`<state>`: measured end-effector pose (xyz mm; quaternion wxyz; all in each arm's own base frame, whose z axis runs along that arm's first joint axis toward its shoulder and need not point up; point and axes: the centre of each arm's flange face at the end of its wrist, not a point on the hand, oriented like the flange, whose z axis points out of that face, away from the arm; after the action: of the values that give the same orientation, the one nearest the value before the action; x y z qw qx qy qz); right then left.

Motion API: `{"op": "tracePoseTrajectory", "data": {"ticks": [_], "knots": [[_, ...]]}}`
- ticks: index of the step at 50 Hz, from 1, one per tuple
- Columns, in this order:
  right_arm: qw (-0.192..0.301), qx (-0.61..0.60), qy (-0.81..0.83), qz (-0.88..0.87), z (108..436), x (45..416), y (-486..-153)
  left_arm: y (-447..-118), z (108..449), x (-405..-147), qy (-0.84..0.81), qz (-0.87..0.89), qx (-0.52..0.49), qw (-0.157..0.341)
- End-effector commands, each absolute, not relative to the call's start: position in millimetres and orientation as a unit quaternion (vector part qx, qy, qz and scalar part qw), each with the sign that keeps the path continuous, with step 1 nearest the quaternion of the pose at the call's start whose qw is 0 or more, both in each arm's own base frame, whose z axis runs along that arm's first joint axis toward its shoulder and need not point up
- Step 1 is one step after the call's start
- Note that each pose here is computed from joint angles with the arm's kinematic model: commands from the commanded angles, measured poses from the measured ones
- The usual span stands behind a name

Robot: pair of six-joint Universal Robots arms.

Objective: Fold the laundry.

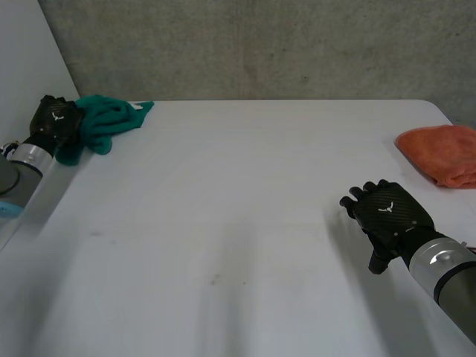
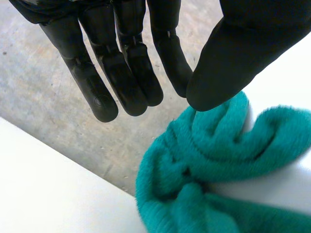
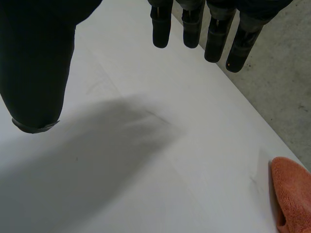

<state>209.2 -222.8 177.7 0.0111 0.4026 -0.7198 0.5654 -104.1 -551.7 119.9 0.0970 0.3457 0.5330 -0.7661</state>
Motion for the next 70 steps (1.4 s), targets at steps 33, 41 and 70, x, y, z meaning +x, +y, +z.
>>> {"op": "tracePoseTrajectory", "data": {"ticks": [33,41,70], "knots": [[-0.007,0.400,-0.726,0.559,166,201,-226,-556,117,-100,0.632,-0.752,0.187,0.005],[-0.002,0.394,-0.728,0.560,166,197,-231,-557,116,-102,0.632,-0.751,0.191,0.003],[-0.013,0.398,-0.729,0.556,162,198,-230,-537,136,-114,0.678,-0.726,0.107,-0.051]]}}
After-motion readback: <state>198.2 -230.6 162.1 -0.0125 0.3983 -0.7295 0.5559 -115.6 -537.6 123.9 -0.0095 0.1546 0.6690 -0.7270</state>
